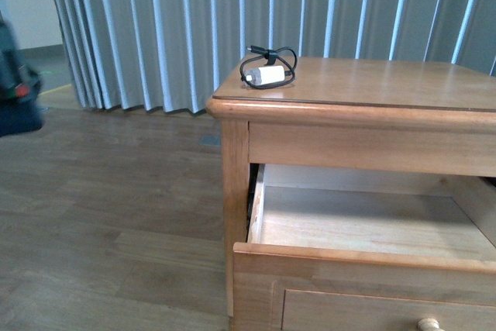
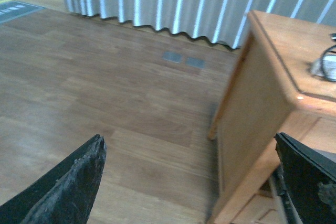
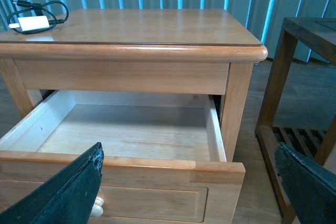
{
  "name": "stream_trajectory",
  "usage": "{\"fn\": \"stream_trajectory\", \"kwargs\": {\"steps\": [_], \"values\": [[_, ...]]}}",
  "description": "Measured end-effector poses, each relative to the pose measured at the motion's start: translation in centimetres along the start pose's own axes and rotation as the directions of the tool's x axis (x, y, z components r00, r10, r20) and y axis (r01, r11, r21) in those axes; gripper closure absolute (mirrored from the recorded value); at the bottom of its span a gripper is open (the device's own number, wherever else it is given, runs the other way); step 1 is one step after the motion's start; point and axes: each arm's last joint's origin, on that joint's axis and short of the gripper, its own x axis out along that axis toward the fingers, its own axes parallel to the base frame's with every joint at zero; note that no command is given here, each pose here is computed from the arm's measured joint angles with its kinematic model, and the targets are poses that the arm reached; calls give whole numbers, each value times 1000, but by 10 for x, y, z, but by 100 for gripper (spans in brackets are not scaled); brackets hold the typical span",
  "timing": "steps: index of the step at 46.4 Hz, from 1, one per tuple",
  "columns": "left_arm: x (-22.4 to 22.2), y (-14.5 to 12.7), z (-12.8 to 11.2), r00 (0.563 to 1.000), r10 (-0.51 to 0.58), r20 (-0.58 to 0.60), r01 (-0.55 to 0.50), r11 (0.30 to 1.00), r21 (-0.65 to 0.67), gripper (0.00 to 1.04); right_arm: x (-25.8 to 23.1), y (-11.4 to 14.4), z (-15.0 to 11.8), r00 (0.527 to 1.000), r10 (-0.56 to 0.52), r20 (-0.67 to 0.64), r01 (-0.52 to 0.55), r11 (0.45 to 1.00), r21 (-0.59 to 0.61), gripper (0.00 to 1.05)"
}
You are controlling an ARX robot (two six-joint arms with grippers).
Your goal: Put charger into drawer
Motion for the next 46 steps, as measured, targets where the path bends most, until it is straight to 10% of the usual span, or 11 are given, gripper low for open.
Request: {"fn": "stream_trajectory", "kwargs": {"steps": [24,46], "values": [[158,-91,9,914,-385,-129,383,923,-39,6,0,0,0,1000,0,0,0,1000,0,8],[201,-146,0,836,-528,-153,527,848,-45,6,0,0,0,1000,0,0,0,1000,0,8]]}}
